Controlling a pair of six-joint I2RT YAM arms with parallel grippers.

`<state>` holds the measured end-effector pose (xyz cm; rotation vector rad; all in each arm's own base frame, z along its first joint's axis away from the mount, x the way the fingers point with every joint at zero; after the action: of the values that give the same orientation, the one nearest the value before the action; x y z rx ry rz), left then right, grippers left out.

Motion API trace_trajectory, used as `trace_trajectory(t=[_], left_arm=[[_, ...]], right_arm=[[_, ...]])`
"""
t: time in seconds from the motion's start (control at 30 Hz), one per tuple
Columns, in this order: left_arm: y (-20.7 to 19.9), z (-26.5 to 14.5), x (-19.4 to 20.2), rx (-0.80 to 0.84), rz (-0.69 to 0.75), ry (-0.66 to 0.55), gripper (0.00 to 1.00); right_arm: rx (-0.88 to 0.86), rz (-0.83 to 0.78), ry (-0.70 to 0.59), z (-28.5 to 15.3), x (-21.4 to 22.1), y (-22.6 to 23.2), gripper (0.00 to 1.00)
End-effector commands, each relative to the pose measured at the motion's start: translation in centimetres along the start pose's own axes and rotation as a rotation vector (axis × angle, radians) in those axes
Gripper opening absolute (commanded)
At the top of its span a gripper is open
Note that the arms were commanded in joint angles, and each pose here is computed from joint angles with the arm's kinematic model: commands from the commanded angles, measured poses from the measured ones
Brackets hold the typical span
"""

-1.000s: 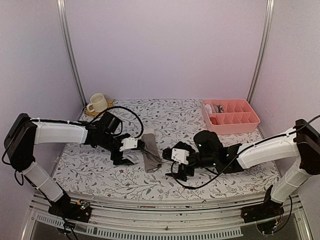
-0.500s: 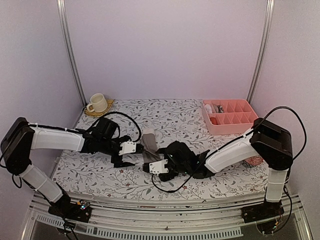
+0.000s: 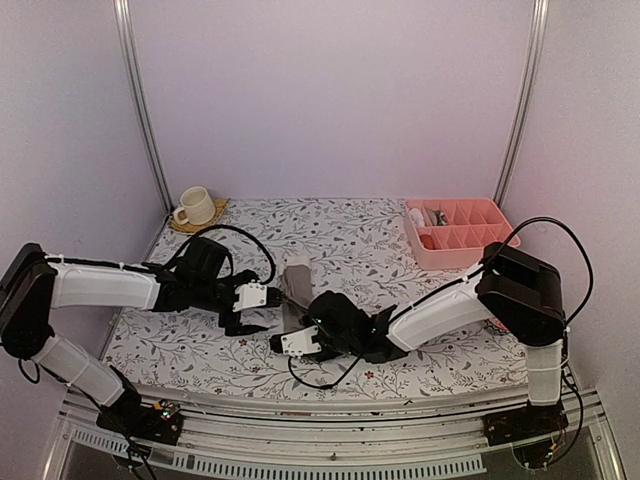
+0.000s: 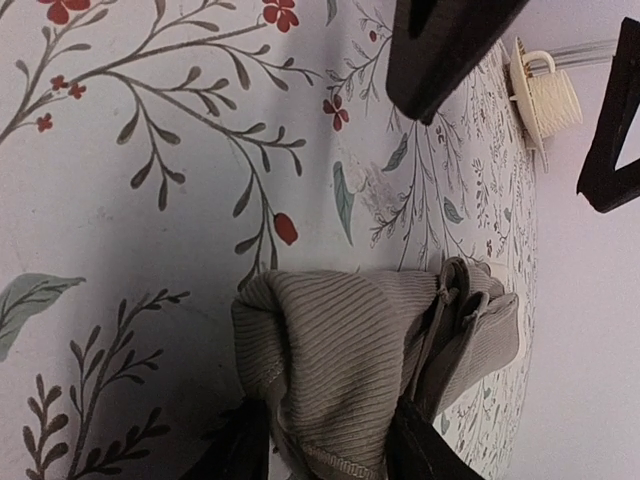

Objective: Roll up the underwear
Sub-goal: Pick up the underwear from the center of the board.

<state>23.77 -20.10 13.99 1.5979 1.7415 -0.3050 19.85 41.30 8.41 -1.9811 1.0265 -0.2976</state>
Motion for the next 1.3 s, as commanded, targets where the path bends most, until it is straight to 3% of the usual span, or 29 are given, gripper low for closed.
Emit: trace_trajectory(t=[0.0,0.1,0.33,0.6,0.77,0.83,1.27], left_arm=[[-0.1,-0.8,-0.3,-0.013,0.019,-0.040,0.89],[-0.3,-1.4,-0.3,-0.009,0.040,-0.058,0.89],[-0.8,-3.3,0.6,0.018,0.133,-0.147,0.89],[-2.8,-3.4,2.4,0.005,0.296,-0.169,0.83],[-4.1,-3.2,3.5,-0.046,0.397,-0.197,0.62],[-4.7,-3.1,3.8,-0.075,0.445,-0.207,0.58],[-4.3,1.0,2.8,-0.092,0.502,-0.139,0.48]], right_arm=[[-0.177,-0.021,0.061,1.4,1.0,3.6,0.41],[-0.202,-0.003,0.059,1.9,0.7,3.3,0.34],[-0.323,0.119,0.047,3.1,0.3,1.9,0.04],[-0.495,0.336,-0.052,2.9,0.4,-0.9,0.03],[-0.614,0.474,-0.154,2.8,0.8,-3.1,0.03],[-0.658,0.523,-0.183,2.9,1.0,-3.7,0.03],[-0.913,0.778,-0.281,4.7,2.8,-4.9,0.03]])
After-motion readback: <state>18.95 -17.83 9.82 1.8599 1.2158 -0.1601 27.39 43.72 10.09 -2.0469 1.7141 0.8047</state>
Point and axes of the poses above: each gripper's point midway between its finger pads, its own z axis out along the fingers, its own y axis along the line the jaws close on, x = y × z, the point moved 9 cm from there along -z, back along the fingers, and after that the axes turned 12 degrees about -z, right-handed, at the moved point
